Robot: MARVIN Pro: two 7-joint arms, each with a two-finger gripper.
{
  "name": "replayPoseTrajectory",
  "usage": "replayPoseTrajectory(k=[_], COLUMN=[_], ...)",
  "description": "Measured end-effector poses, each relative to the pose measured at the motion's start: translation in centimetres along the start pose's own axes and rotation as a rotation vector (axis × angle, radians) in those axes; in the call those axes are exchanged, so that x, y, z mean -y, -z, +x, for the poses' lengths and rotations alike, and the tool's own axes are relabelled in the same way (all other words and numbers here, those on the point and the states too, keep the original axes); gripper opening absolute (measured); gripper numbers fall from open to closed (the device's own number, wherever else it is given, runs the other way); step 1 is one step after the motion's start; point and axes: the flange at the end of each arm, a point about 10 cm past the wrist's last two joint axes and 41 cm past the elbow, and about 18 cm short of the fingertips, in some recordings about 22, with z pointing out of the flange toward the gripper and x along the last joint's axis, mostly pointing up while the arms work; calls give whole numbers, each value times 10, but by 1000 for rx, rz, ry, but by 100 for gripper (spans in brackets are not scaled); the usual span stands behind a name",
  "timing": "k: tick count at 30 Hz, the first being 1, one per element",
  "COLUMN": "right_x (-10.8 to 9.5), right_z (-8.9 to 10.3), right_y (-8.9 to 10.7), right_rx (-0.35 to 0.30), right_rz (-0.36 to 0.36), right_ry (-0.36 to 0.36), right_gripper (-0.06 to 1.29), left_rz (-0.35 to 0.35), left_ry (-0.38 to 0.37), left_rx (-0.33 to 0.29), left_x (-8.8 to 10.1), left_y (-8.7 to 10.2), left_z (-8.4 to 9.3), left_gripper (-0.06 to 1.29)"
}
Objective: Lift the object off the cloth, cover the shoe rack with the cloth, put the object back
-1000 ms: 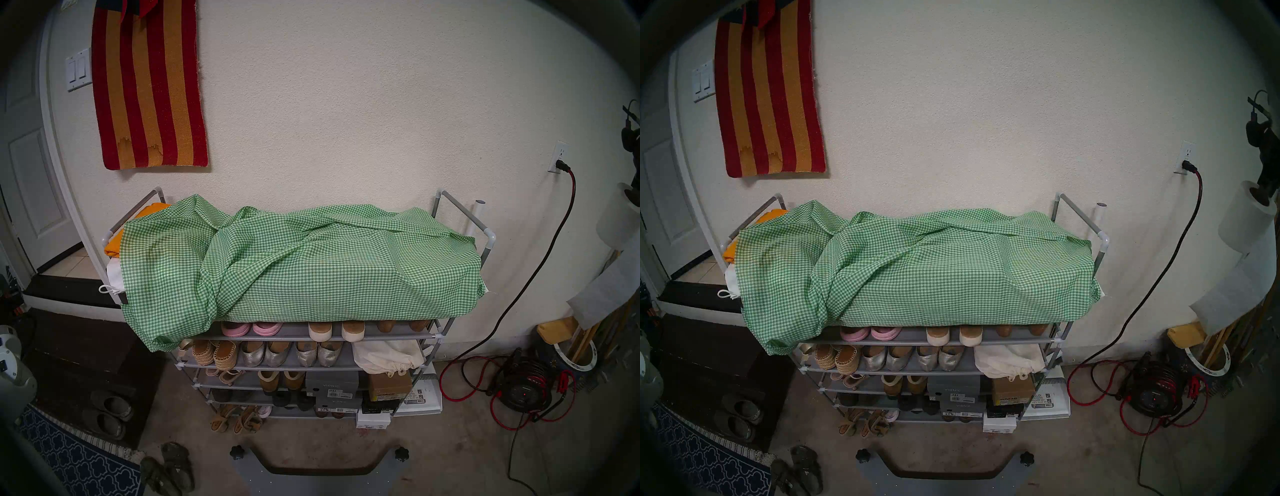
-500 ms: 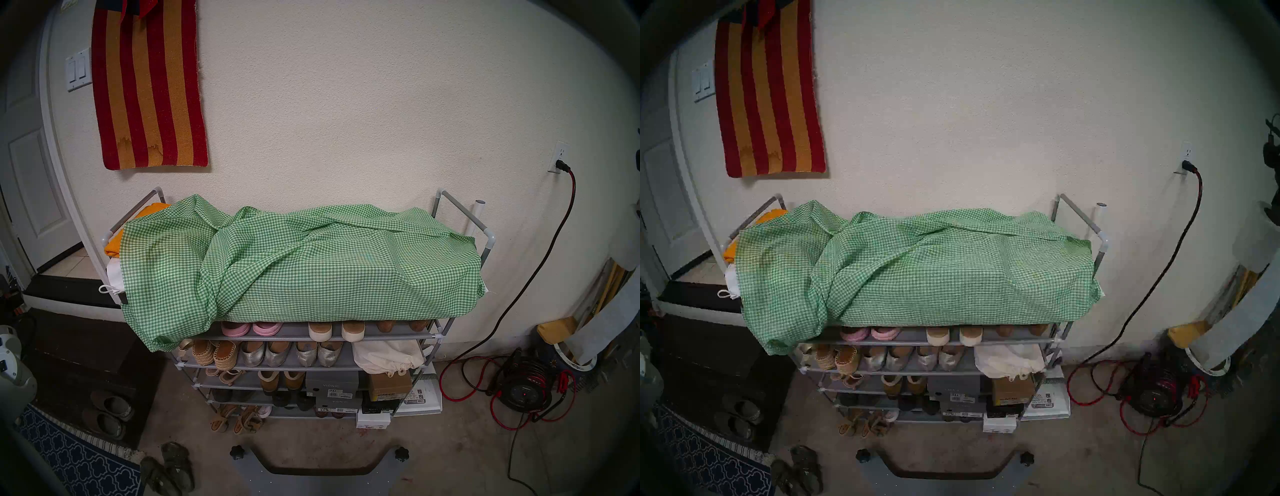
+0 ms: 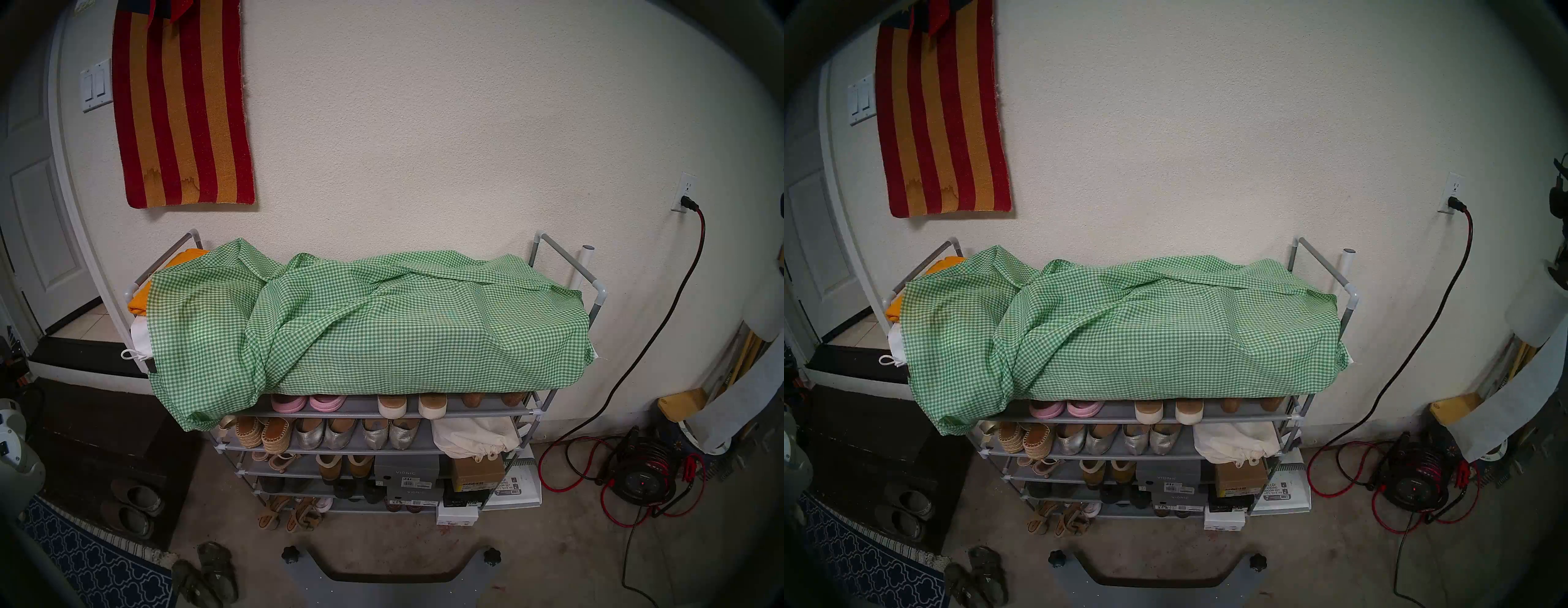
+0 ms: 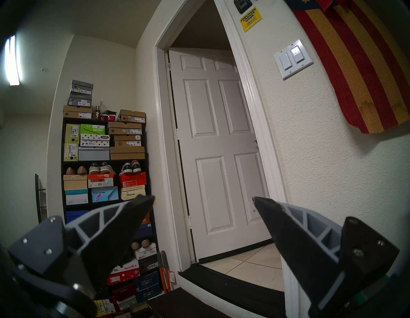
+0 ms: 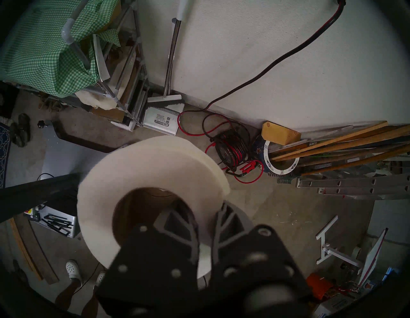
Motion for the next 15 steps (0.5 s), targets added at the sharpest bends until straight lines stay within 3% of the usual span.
replayPoseTrajectory(k=[5,10,14,15], right_x=[0,1,1,1], right_z=[0,1,1,1], right_y=[0,0,0,0], right_rx=[-4,-8,-10,-11], right_rz=[3,7,10,12], right_ry=[1,2,2,2], right_gripper=[6,6,6,6], left_rz=[18,55,78,87], left_ry=[46,135,189,212], left_rx=[-117,-302,-414,-459], left_x=[-5,-16,-20,-21], left_y=[-29,-76,-102,-112], left_z=[28,82,121,139], left_gripper=[127,127,127,127])
